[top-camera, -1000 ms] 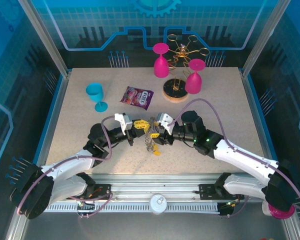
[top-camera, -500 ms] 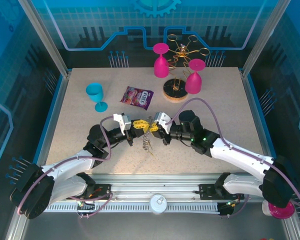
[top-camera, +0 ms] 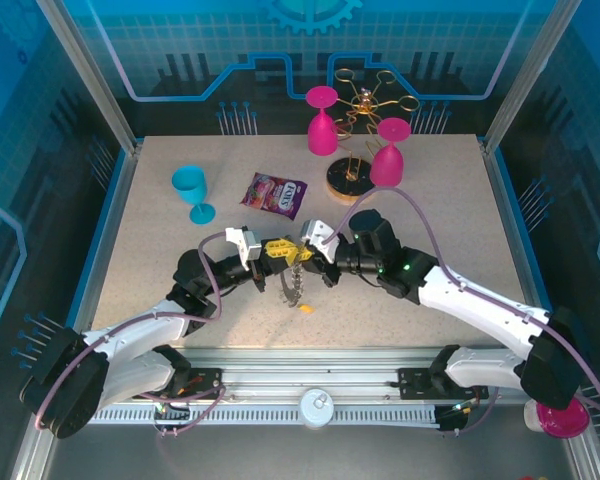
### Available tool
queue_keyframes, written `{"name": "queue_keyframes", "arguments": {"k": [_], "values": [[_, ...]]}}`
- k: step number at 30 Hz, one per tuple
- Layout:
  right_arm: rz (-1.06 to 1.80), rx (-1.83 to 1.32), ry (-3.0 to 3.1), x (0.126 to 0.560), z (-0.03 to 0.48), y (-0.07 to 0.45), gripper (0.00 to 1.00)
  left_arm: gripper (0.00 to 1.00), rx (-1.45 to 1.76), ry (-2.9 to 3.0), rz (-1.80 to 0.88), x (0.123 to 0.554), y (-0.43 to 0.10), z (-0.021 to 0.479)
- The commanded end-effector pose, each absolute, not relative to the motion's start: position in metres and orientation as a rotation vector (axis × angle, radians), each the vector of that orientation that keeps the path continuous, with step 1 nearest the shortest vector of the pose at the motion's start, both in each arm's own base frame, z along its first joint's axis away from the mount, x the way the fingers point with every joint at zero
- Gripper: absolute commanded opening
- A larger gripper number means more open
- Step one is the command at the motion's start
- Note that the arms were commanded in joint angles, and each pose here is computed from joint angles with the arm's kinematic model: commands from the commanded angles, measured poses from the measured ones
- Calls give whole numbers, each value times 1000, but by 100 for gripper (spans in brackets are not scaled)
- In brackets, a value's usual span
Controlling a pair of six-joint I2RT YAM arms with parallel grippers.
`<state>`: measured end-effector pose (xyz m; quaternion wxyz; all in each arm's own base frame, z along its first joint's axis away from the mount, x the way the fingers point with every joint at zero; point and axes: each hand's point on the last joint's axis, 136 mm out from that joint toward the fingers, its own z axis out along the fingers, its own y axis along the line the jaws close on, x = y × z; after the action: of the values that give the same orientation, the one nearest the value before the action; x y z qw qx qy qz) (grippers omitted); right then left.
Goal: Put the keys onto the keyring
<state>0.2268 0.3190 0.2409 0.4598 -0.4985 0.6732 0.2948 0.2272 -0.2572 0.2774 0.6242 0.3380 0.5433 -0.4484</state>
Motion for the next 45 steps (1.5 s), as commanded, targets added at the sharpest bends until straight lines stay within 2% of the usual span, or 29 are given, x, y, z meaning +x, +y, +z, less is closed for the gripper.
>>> {"name": "queue_keyframes", "arguments": {"k": [1, 9, 16, 22, 23, 24, 26, 28, 29, 35, 39, 45], "values": [[698, -1205, 1611, 229, 273, 308, 0, 0, 806, 1205, -1031, 222, -257, 285], [610, -1238, 1619, 225, 282, 291, 0, 0, 810, 1233, -991, 225, -256, 280], [419, -1291, 1683, 231, 283, 268, 0, 0, 892, 1308, -912, 227, -256, 264], [274, -1386, 1683, 234, 294, 268, 0, 0, 952, 1391, -831, 233, -256, 245], [257, -1402, 1680, 234, 296, 270, 0, 3, 946, 1402, -821, 235, -254, 244], [241, -1415, 1676, 234, 297, 272, 0, 13, 933, 1409, -816, 236, -253, 243], [209, -1446, 1674, 236, 298, 275, 0, 46, 889, 1411, -803, 239, -249, 244], [169, -1472, 1672, 238, 298, 277, 0, 65, 825, 1400, -778, 244, -243, 248], [148, -1485, 1673, 239, 298, 278, 0, 71, 792, 1395, -763, 246, -239, 250], [57, -1565, 1657, 250, 293, 294, 0, 91, 461, 1425, -596, 269, -191, 271], [79, -1602, 1648, 258, 287, 317, 0, 94, 184, 1455, -463, 278, -143, 283], [201, -1621, 1591, 274, 280, 373, 0, 97, -142, 1447, -357, 269, -81, 292]]}}
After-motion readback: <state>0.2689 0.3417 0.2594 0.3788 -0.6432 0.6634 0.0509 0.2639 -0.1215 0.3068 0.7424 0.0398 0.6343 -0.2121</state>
